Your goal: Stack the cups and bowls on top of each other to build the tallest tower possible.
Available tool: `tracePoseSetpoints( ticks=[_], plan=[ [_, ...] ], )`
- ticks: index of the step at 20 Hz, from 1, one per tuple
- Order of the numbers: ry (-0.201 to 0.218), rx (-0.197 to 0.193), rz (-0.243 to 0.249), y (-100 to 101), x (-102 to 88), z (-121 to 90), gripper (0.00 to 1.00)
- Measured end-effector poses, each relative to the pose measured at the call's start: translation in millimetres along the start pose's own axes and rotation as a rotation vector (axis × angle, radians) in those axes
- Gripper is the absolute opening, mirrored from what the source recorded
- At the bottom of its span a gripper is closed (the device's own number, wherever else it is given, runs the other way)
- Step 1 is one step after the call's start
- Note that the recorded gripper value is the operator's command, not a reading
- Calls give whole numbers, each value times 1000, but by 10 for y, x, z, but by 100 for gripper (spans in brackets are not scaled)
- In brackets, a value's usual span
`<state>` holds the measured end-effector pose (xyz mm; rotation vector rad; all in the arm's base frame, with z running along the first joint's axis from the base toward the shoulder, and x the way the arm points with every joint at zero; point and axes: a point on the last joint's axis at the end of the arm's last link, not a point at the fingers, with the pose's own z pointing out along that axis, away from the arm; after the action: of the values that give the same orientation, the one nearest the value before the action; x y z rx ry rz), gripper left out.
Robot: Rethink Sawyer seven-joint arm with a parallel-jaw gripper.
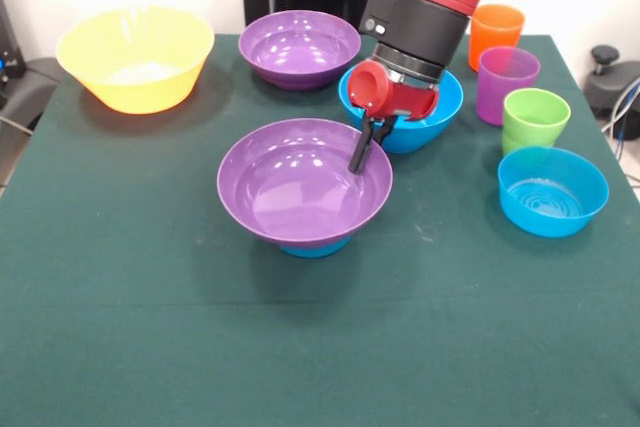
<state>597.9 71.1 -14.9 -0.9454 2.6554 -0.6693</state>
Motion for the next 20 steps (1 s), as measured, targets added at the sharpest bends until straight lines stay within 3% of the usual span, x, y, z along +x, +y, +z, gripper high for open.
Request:
tracePoseSetpoints(
  ticks=[20],
  plan=[
    [52, 4, -5, 14, 23, -56, 0]
  ],
)
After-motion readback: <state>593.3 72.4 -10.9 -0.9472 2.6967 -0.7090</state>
